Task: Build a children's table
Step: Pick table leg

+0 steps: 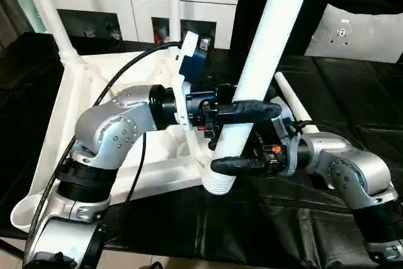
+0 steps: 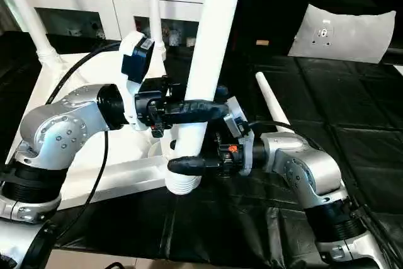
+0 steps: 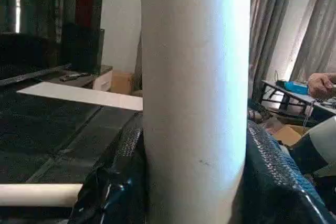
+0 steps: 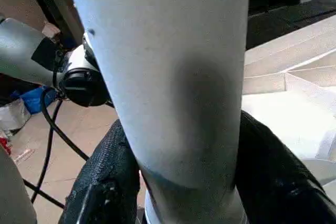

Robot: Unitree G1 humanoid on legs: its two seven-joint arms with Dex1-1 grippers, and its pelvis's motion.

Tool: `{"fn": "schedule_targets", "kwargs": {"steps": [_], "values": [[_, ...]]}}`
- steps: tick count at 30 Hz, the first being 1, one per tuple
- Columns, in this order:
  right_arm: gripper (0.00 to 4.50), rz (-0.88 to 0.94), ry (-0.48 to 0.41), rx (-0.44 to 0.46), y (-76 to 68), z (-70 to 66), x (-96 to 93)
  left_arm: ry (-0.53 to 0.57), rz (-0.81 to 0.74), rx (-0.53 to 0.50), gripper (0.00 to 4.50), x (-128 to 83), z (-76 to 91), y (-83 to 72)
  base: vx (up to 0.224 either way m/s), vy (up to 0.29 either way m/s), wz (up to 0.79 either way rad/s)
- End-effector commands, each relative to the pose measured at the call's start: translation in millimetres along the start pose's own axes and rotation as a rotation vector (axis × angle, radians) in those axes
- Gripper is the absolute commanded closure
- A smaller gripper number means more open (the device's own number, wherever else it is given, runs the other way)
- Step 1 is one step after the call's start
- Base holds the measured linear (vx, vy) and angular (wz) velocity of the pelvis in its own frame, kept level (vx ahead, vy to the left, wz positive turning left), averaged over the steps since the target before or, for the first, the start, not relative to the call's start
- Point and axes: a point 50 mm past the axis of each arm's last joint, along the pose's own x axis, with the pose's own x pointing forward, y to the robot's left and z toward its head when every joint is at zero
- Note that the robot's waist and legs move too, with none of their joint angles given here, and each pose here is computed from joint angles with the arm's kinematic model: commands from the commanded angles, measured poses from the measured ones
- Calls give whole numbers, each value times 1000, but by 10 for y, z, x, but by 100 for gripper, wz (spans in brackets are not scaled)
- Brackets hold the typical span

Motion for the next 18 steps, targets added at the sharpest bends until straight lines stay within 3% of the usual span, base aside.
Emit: {"fn": "schedule_targets", "kwargs": {"steps": [1, 7, 9, 11, 18], "values": [[245, 41, 11, 14, 33, -9, 30, 11, 1, 38, 267, 29, 29, 1, 0, 0, 0], [246, 30, 16, 19, 25, -28, 24, 76, 33, -9, 267, 21, -28, 15, 0, 0, 0], [247, 22, 15, 19, 17, -35, 21, 46, 59, -22, 211, 21, -21, 35, 0, 0, 0], [248, 14, 15, 20, 8, -41, 19, 33, 85, -26, 197, 18, -17, 57, 0, 0, 0], [254, -80, 8, 12, -74, -121, 32, 5, 158, -52, 197, -37, -95, 79, 0, 0, 0]]}}
